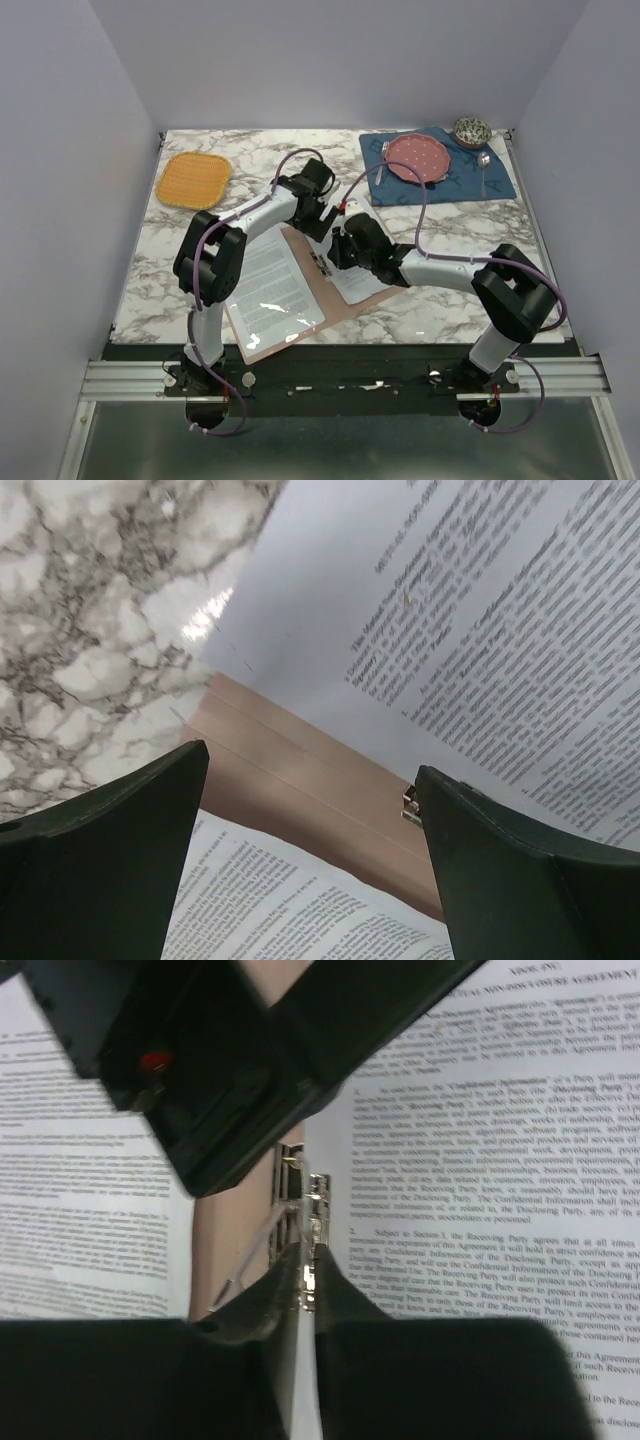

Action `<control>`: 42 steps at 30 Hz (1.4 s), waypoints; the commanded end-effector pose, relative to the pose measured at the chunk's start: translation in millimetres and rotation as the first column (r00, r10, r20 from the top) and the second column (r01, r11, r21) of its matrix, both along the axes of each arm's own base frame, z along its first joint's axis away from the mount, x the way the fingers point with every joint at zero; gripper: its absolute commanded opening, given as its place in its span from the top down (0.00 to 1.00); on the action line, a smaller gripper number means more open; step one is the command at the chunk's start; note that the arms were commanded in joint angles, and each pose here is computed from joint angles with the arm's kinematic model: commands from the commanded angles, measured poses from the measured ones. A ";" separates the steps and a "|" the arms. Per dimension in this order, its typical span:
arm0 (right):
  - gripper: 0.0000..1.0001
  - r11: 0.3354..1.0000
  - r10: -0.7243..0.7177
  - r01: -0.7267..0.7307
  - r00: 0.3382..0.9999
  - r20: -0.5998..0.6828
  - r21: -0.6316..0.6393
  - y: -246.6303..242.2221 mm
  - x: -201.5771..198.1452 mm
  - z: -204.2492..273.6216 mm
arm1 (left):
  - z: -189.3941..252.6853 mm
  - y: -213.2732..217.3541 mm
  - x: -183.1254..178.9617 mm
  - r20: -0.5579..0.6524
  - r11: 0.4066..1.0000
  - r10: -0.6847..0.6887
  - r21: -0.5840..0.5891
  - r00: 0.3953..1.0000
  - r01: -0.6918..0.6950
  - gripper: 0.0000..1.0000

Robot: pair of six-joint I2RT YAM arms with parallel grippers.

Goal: Put the files into the folder

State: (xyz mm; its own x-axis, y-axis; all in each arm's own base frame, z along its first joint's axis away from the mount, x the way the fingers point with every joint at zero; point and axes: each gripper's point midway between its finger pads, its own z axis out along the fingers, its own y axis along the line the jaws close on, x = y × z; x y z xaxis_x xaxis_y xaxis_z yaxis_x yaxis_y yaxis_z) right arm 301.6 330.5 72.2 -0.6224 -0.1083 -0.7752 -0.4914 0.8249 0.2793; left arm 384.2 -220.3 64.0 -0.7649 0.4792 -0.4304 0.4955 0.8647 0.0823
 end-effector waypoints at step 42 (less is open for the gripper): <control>0.99 0.993 -0.079 0.080 0.997 0.011 -0.084 -13.7 -57.4 -45.2 | -8.3 -14.3 -25.9 -0.016 0.994 -0.081 0.075 0.997 0.082 0.01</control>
State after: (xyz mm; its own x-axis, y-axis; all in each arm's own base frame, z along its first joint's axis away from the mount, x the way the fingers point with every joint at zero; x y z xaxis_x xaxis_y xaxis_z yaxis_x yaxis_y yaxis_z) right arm 241.1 333.1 22.3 -0.6565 -0.1183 -0.7450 -0.4497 0.8543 0.2607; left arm 359.0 -237.8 32.4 -0.7326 0.5706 -0.3711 0.5761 0.8101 0.1084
